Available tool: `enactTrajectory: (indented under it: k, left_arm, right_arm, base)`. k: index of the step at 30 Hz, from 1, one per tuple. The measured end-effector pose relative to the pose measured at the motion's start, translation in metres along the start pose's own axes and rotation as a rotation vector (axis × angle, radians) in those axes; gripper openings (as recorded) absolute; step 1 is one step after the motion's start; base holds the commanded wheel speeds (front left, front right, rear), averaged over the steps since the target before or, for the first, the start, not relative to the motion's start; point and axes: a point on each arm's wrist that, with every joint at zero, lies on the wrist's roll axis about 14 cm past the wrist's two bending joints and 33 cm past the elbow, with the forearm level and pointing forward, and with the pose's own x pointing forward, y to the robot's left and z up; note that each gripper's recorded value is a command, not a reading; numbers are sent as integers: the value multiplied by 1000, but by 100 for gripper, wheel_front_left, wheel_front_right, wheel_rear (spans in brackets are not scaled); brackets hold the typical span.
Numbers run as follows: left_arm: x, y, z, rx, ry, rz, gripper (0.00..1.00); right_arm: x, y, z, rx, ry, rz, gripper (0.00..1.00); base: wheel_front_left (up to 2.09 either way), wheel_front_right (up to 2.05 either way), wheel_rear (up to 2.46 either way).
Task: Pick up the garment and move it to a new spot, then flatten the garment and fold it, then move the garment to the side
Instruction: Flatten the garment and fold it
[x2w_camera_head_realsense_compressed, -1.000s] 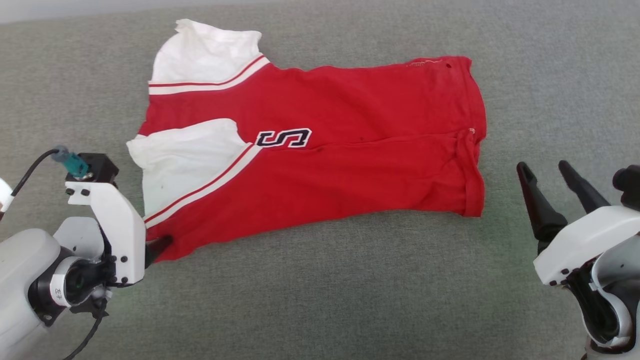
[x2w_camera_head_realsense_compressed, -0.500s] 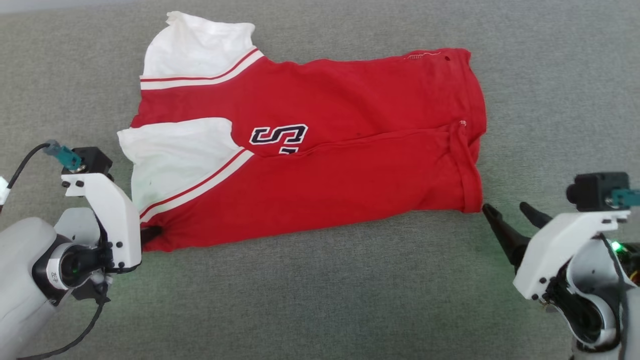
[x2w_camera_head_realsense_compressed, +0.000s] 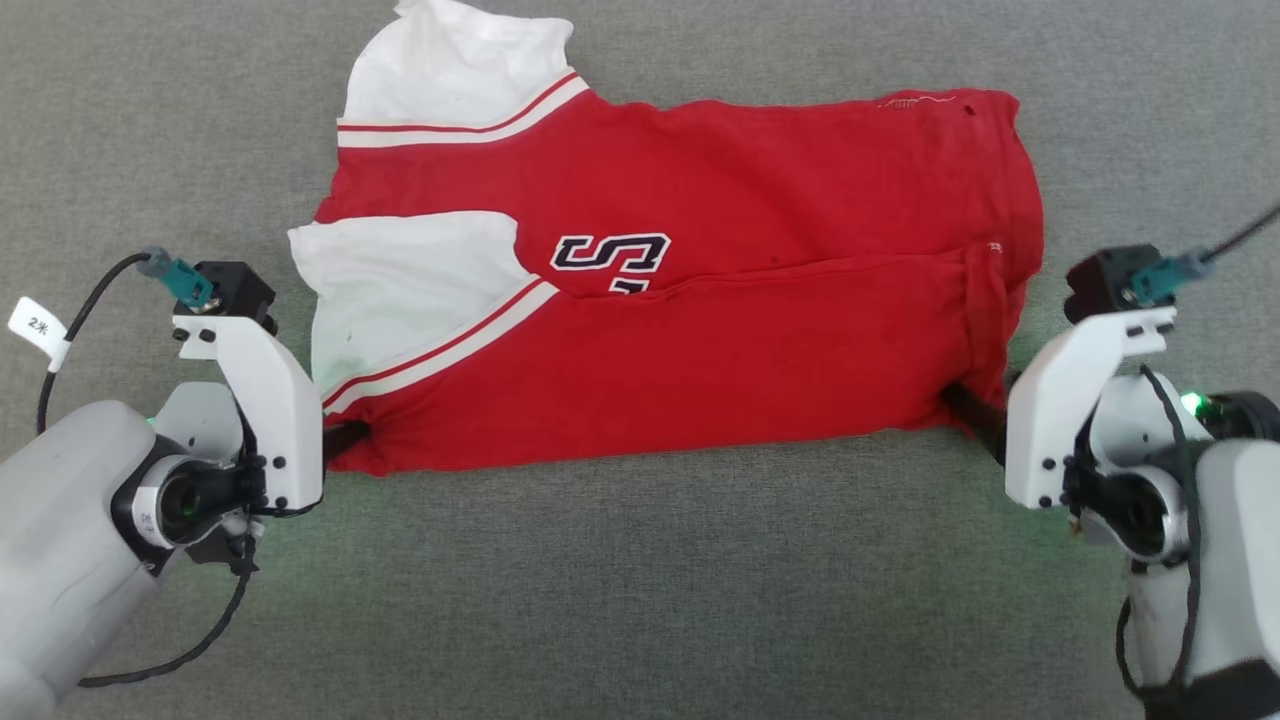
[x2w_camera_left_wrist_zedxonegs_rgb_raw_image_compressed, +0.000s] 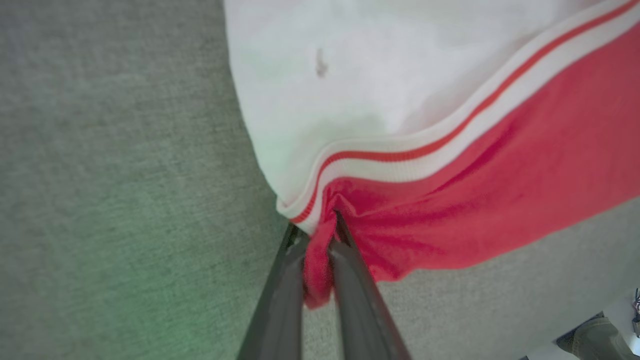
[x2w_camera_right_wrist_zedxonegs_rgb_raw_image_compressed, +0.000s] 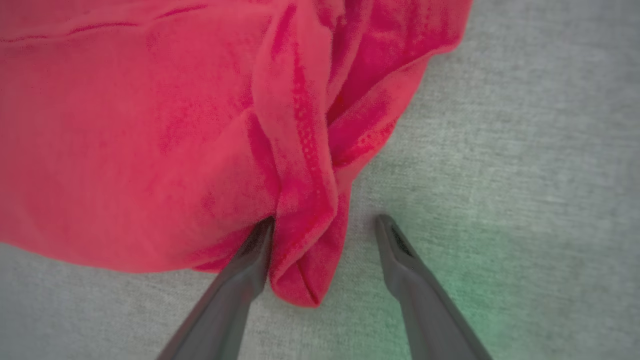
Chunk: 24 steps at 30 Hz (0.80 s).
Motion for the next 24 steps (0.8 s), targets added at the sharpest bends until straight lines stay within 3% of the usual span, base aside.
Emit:
enactTrajectory:
  k: [2,3,4,11,24]
  left_arm:
    - [0,1,0,-2,-1,1,0]
    - [1,1,0,-3,-3,0,0]
    - [1,2,0,-7,-4,0,0]
    - [-3,2,1,-9,-28,-8,0]
    - [-37,3,-9,26,-30,31,0]
  right_arm:
    - [7,1,-2,-25,46,2,100]
    - [10,1,-2,-40,66,3,72]
    - [12,3,-2,-56,82,7,0]
    - [10,0,5,-74,101,24,0]
    - [-42,-14,3,-95,103,26,0]
  base:
    - [0,0,0]
    - [0,0,0]
    - [0,0,0]
    - [0,0,0]
    - [0,0,0]
